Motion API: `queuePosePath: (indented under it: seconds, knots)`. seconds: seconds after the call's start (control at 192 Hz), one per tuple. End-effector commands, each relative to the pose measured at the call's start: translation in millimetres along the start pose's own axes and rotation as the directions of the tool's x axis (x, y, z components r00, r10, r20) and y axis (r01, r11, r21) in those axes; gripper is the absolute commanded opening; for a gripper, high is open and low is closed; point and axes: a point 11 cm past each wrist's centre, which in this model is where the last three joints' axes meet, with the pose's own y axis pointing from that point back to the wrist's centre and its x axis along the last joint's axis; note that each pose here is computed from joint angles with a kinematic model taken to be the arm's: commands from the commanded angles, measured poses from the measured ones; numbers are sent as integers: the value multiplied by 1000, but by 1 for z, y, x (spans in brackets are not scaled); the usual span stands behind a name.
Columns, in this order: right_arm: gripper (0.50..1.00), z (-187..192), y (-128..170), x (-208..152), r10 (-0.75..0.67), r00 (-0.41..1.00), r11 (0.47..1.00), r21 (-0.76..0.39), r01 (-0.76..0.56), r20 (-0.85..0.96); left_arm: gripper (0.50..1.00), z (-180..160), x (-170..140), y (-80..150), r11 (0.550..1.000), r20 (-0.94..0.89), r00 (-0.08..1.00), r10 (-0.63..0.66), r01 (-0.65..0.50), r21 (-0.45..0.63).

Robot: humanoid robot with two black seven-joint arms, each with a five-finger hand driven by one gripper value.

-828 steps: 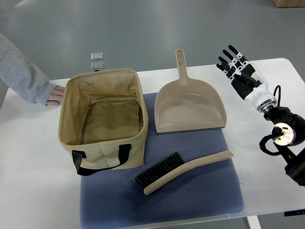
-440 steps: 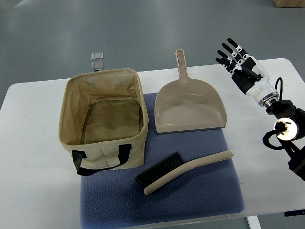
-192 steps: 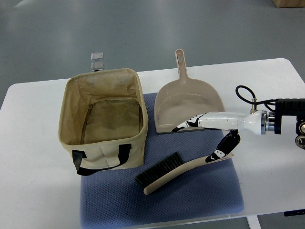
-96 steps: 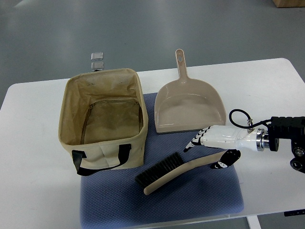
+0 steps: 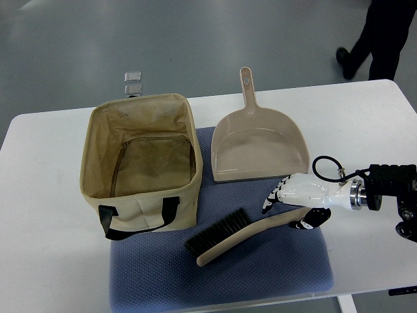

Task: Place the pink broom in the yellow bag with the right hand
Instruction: 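Close the right hand fingers around the brush handle, then lift the brush up with the right hand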

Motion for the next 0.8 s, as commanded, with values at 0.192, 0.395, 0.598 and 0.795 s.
queuePosePath:
  seconds: [0.192, 0.395, 0.598, 0.795]
  knots:
    - [543, 1, 0, -2, 2, 1000, 1000, -3, -2, -6, 1000, 0, 0, 0, 1000, 0, 1000, 0, 0, 0]
    - [500, 8, 6, 15, 70, 997, 997, -23, -70, -30, 1000, 0, 0, 0, 1000, 0, 1000, 1, -1, 0]
    - [500, 26, 26, 59, 175, 980, 981, -64, -182, -100, 1000, 0, 0, 0, 1000, 0, 1000, 0, 0, 0]
    - [500, 49, 58, 114, 279, 951, 947, -129, -295, -131, 1000, 0, 0, 0, 1000, 0, 1000, 0, 0, 0]
